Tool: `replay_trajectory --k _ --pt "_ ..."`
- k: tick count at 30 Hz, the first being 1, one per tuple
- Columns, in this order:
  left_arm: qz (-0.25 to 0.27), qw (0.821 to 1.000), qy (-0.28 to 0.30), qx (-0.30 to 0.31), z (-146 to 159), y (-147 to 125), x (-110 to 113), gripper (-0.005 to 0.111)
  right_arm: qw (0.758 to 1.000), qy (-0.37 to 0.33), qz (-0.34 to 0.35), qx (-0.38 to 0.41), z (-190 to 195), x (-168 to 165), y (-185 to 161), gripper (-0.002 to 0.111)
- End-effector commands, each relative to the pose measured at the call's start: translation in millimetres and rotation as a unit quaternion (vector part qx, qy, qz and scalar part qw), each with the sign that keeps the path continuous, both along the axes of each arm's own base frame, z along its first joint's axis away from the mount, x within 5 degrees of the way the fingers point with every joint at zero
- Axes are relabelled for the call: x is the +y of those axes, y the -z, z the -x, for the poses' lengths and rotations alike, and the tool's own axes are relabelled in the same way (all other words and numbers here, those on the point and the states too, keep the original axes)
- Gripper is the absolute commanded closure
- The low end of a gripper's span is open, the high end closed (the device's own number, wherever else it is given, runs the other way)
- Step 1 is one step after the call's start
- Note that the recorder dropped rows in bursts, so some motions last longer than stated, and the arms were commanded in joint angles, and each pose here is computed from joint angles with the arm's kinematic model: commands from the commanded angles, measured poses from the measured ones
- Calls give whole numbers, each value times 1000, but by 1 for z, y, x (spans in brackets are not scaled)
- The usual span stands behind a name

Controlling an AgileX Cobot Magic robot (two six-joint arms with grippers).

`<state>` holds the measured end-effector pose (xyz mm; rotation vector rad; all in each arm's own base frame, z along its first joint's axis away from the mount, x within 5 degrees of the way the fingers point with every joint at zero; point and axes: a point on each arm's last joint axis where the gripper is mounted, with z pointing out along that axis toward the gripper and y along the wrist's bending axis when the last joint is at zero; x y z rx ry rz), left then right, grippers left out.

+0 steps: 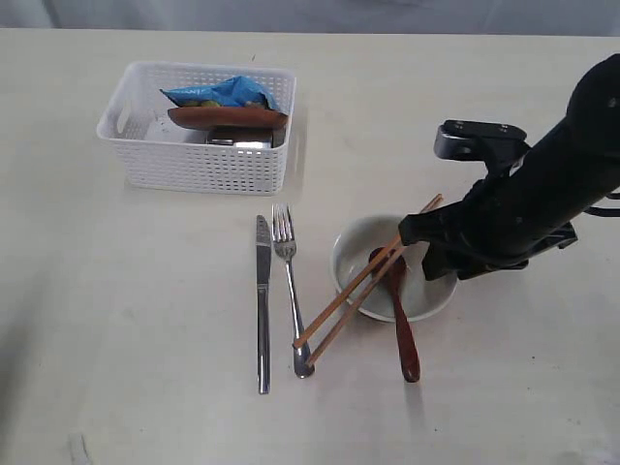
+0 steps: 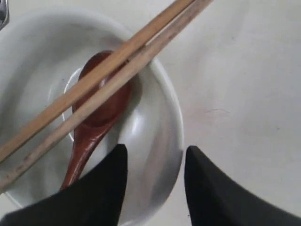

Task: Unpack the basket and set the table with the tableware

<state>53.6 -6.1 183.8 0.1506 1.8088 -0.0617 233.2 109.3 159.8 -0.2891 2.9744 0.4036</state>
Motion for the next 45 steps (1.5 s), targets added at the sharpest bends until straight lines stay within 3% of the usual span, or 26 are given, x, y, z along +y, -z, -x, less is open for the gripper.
replay_trajectory --k 1,24,31,45 --pt "3 1000 4 -5 0 0 -1 107 1000 1 8 8 0 0 6 70" --pt "3 1000 4 -5 0 0 -1 107 1000 -11 13 -1 -2 -1 8 70" --pt "3 1000 4 -5 0 0 -1 107 999 -31 27 24 -3 0 25 70" --pt "3 1000 4 -5 0 0 -1 107 997 -72 20 -12 -19 6 11 70"
